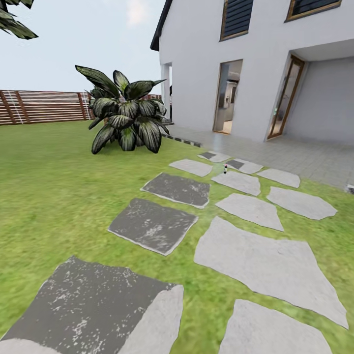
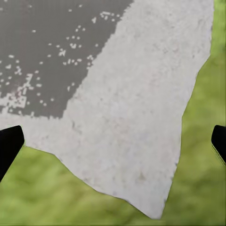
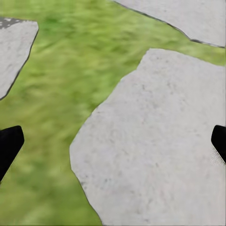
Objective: Pick up the pesticide atomizer in the garden and spray insectifuge to fully cover both potted plants in the garden.
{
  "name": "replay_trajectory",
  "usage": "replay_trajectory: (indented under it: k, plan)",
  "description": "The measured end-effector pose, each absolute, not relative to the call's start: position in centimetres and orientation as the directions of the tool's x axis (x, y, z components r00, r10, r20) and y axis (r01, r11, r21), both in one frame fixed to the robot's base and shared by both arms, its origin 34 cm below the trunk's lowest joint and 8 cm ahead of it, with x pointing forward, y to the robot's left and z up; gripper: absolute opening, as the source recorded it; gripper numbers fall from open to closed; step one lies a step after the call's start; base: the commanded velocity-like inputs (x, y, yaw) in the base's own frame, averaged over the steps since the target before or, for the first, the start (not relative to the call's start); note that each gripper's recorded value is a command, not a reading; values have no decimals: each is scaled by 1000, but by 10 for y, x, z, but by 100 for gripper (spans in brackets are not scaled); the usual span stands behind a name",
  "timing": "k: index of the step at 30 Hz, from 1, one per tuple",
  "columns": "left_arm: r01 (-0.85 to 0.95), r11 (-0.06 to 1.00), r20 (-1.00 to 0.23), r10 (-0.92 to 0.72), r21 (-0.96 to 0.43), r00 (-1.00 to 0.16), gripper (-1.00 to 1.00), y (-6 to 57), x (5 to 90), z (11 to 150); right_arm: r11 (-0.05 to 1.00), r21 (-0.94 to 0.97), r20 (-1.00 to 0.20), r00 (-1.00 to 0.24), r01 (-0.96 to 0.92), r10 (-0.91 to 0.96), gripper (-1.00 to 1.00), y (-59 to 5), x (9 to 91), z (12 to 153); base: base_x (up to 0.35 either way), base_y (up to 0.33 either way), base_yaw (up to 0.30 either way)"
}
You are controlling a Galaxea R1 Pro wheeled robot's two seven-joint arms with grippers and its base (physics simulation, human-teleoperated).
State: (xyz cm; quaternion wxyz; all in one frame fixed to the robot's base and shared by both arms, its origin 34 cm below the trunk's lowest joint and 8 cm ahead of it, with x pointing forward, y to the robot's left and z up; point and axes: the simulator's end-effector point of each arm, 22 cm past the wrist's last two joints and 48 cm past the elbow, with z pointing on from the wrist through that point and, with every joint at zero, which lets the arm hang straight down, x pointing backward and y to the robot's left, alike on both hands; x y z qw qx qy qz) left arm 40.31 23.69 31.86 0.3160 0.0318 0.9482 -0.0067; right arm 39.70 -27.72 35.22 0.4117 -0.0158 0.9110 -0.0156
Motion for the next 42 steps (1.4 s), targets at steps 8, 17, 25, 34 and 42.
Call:
replay_trajectory:
  k: [8,17,25,34,42]
  plan:
    - [65,998,-600,56,7,-798,100,237,403,319,999,-42,-750,-660,-16,-42,100,-278,397,352,339,0,0]
    - [65,998,-599,56,7,-799,100,237,403,318,999,-41,-750,-661,-14,-40,100,-277,397,352,339,0,0]
    - [66,998,-599,57,7,-798,100,237,403,319,999,-41,-750,-661,-14,-40,100,-277,397,352,339,0,0]
    - [66,998,-599,57,7,-799,100,237,403,319,999,-41,-750,-660,-14,-40,100,-277,397,352,339,0,0]
    - [66,998,-599,57,7,-798,100,237,403,319,999,-40,-750,-660,-13,-39,100,-276,397,352,339,0,0]
